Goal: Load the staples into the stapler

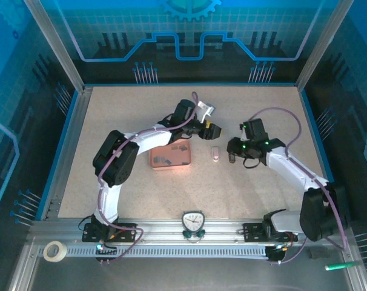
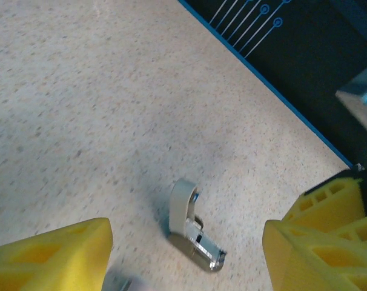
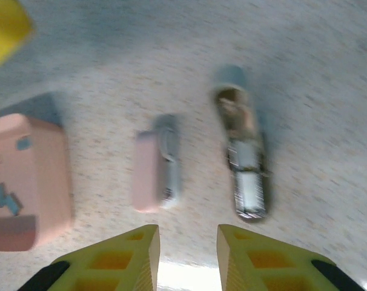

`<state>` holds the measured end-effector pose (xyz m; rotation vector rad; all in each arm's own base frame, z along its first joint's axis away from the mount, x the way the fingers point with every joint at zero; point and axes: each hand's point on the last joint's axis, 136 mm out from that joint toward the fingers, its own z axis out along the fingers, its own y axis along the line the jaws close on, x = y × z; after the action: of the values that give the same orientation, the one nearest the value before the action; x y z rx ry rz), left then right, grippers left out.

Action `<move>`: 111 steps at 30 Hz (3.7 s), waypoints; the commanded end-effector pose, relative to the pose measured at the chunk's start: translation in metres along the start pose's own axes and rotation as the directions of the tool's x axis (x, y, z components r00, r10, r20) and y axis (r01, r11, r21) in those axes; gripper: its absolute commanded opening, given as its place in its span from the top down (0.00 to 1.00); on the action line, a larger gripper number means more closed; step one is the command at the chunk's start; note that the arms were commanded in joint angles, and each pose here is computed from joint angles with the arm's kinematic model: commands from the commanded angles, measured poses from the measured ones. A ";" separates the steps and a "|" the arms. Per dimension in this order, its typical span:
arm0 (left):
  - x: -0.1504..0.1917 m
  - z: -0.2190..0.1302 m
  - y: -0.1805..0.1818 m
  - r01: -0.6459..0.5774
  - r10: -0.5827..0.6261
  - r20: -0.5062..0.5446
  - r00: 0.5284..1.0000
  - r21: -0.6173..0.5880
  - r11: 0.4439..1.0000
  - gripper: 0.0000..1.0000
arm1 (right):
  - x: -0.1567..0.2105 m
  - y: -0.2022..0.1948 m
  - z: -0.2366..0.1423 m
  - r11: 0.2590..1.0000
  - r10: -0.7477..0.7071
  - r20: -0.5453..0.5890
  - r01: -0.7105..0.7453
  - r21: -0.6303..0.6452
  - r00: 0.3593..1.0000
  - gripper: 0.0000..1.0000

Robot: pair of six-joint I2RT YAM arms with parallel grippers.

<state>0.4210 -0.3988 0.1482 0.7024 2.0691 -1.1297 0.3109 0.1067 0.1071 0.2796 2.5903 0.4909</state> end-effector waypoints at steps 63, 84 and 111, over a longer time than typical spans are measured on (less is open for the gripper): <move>0.023 0.032 -0.049 -0.026 0.037 -0.080 0.996 0.126 0.992 0.35 | 0.011 -0.040 -0.015 0.989 0.150 -0.103 -0.150 0.004 0.983 0.68; 0.023 -0.004 -0.004 0.064 -0.064 -0.041 0.997 -0.003 0.998 0.33 | 0.027 -0.046 0.043 0.991 0.111 -0.271 -0.087 0.099 0.956 0.78; 0.018 -0.115 0.047 0.318 -0.314 0.079 0.946 -0.422 0.849 0.21 | -0.028 -0.004 -0.010 1.000 0.012 -0.034 -0.012 0.022 0.999 0.63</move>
<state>0.4180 -0.3178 0.1617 0.3376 2.2556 -0.9087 0.3251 0.0869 0.1148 0.3164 2.6610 0.4690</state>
